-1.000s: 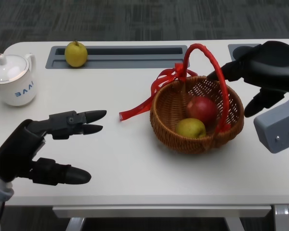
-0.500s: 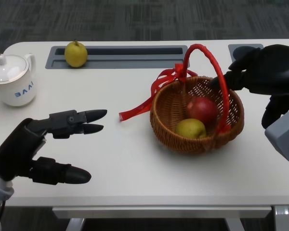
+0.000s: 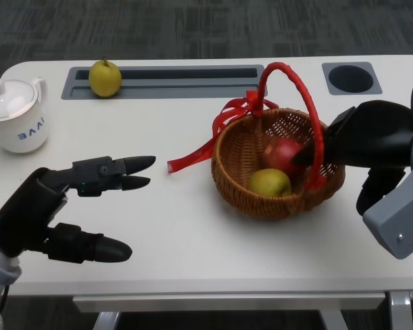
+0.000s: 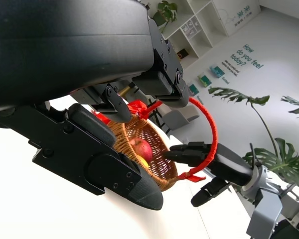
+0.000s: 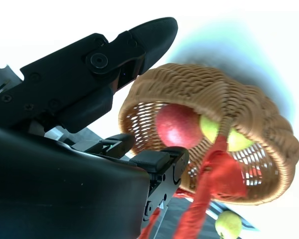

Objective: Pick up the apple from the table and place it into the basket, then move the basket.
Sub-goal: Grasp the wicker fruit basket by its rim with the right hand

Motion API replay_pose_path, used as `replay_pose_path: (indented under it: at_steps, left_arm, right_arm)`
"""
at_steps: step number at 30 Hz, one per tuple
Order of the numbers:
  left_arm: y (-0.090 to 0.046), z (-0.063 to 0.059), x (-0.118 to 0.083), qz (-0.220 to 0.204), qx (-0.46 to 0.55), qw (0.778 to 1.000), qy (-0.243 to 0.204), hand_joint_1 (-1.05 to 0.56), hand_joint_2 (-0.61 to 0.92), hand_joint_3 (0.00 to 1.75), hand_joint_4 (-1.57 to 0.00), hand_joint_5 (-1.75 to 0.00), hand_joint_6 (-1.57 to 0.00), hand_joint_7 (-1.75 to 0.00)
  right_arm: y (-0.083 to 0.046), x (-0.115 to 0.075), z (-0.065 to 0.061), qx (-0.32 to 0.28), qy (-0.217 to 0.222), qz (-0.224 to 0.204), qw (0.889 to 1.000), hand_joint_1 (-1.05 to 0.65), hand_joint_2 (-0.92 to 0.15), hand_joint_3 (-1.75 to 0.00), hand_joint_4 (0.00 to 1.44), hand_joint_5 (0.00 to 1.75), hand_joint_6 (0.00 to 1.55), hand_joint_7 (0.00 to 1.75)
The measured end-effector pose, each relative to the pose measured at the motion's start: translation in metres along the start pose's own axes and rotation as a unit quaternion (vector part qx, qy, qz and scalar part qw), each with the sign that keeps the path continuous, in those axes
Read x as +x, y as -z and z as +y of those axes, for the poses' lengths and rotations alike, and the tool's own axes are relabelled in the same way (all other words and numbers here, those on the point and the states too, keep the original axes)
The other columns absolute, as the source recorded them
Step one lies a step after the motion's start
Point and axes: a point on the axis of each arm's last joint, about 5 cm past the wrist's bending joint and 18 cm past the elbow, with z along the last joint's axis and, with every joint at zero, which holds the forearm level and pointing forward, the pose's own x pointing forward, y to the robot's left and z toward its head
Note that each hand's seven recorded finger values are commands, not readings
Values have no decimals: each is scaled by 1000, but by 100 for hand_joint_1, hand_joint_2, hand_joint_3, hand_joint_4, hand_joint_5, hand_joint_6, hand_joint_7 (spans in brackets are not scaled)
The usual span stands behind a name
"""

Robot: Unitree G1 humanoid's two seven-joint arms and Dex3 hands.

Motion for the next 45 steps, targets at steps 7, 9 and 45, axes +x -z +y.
replay_pose_path:
  at_steps: [7, 9, 45]
  left_arm:
    - [-1, 0, 0, -2, 1, 1000, 0, -69, 75, 0, -80, -1, -61, 0]
    - [-1, 0, 0, -2, 1, 1000, 0, -69, 75, 0, -80, 0, -61, 0]
    - [-3, -3, -7, -9, -7, 1000, -19, -62, 76, 0, -86, -2, -65, -1]
  right_arm:
    - [-10, 9, 12, 26, 17, -14, 999, -80, -77, 0, 69, 7, 58, 3]
    - [-12, 10, 16, 26, 34, -18, 999, -78, -78, 0, 74, 8, 63, 4]
    - [-30, 31, 42, 58, 105, 46, 992, -43, -92, -13, 80, 174, 86, 85]
